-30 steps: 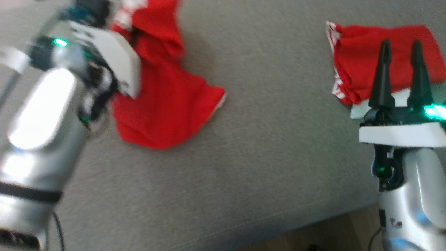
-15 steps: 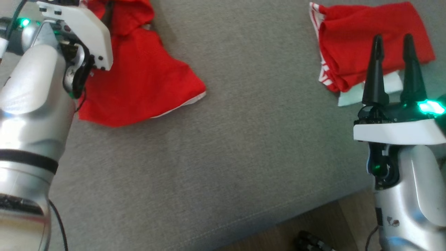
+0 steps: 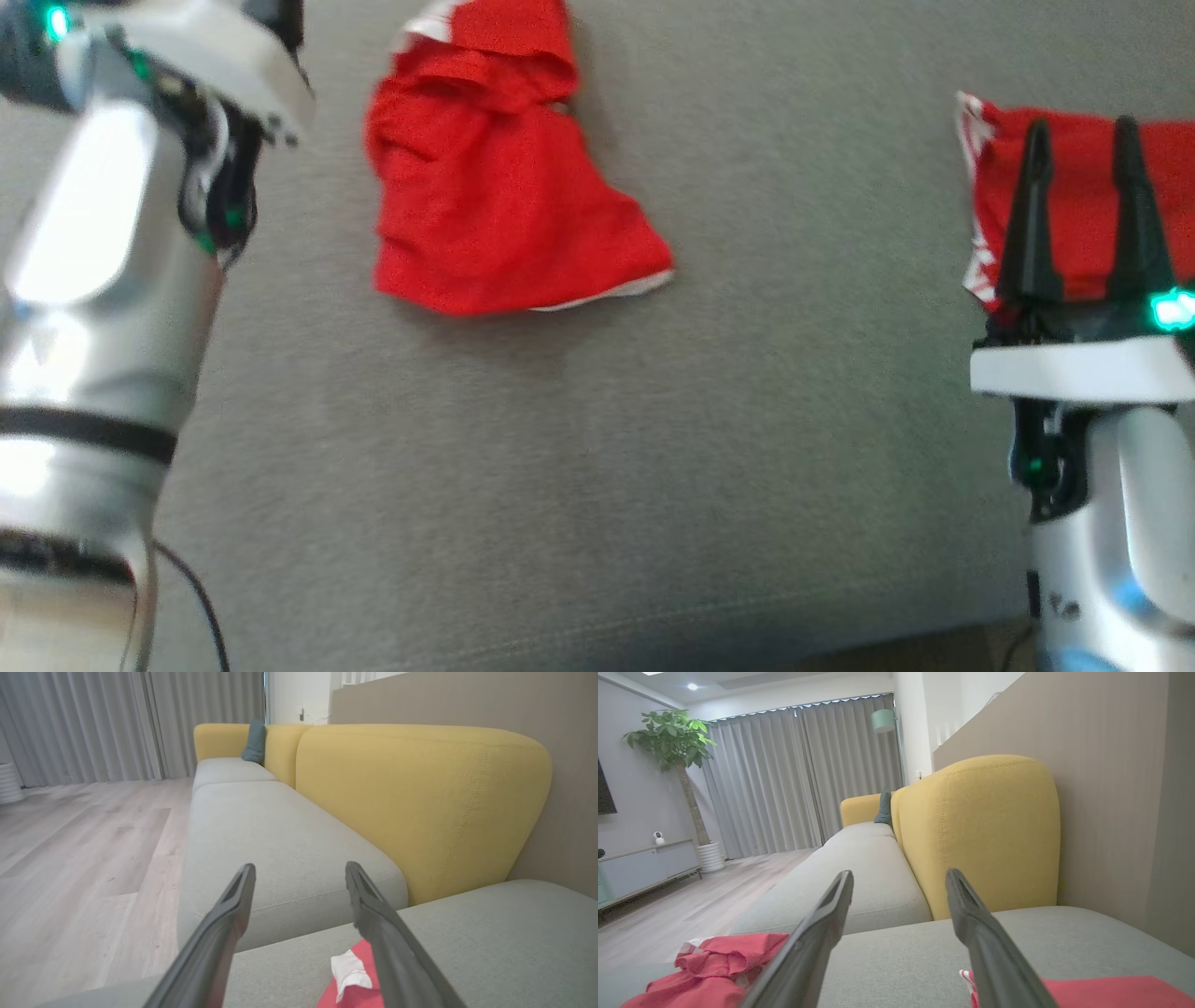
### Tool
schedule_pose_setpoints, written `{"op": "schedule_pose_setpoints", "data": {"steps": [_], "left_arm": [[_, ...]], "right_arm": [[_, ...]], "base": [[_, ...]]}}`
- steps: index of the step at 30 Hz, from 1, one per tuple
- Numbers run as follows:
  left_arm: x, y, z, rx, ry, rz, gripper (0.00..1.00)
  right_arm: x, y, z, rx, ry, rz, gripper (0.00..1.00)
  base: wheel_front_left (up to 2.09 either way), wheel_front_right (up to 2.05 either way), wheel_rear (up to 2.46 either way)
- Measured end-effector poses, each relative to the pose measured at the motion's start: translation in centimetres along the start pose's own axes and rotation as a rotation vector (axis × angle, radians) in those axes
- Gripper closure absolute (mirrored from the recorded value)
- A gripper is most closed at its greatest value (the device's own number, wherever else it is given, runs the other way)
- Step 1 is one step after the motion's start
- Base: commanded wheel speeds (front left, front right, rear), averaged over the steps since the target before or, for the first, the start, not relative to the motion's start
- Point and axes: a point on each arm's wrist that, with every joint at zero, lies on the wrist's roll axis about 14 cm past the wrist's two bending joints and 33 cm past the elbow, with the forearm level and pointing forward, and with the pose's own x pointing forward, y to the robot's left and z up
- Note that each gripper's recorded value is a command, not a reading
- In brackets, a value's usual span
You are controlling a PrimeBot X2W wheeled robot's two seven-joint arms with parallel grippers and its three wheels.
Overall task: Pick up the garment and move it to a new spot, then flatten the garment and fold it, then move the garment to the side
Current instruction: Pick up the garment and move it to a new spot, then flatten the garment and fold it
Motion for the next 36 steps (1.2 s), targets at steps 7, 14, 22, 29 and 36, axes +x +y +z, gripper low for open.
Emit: {"op": "schedule_pose_setpoints", "data": {"steps": [7,14,22,29,36], "left_arm": [[-8.3,3.9,-0.7,-0.048,-0.037,0.162,0.0],[-17.8,3.5,-1.5,-0.133,-0.068,0.296,0.0],[-22.8,1.9,-2.2,-0.192,-0.089,0.382,0.0],[-23.1,2.0,-2.4,-0.197,-0.097,0.395,0.0],[-23.3,2.5,-4.2,-0.213,-0.053,0.418,0.0]], "right_arm": [[-0.8,2.9,-1.0,0.027,0.033,0.069,0.0],[-2.1,5.9,-1.6,0.056,0.063,0.143,0.0],[-3.8,7.8,-4.1,0.074,0.152,0.195,0.0],[-5.4,11.4,-9.1,0.119,0.33,0.289,0.0],[-4.0,13.9,-12.5,0.169,0.447,0.332,0.0]], "base": [[0.0,0.0,0.0],[0.0,0.0,0.0],[0.0,0.0,0.0],[0.0,0.0,0.0],[0.0,0.0,0.0]]}}
